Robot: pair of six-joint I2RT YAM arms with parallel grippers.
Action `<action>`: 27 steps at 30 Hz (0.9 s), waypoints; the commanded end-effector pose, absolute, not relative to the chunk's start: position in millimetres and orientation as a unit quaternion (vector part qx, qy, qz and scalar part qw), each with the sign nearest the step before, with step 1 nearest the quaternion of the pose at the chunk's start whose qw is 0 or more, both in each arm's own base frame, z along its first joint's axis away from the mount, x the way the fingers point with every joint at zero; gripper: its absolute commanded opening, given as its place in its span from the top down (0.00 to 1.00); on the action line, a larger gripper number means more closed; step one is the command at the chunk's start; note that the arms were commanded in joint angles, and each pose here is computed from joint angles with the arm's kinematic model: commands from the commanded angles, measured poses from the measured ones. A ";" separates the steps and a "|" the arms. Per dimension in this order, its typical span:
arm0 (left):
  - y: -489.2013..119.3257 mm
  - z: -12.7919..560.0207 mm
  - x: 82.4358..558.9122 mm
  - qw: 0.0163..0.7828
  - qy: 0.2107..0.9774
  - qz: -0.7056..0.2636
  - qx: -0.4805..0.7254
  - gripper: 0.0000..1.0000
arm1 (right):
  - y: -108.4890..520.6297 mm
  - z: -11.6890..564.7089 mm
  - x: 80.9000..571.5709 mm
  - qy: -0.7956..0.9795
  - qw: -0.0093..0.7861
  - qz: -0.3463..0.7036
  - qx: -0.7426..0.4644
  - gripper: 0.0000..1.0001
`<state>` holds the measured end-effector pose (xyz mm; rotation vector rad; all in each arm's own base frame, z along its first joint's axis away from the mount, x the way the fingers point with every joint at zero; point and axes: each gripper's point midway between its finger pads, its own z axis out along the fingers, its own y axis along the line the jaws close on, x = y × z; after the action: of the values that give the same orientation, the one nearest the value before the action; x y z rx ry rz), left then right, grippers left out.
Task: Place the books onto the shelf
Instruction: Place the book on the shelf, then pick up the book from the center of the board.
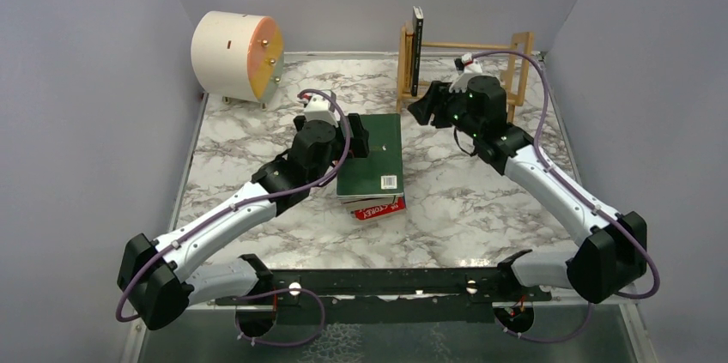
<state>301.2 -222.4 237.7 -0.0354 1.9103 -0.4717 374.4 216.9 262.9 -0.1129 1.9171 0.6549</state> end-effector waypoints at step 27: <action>-259.0 203.6 306.9 0.491 0.836 -0.247 0.010 0.01 | 253.3 224.1 258.1 0.796 0.363 0.476 -0.092 0.43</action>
<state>304.9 -244.4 194.1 0.0158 2.0455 -0.5201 270.8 244.6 213.9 -0.2001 2.0779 1.1215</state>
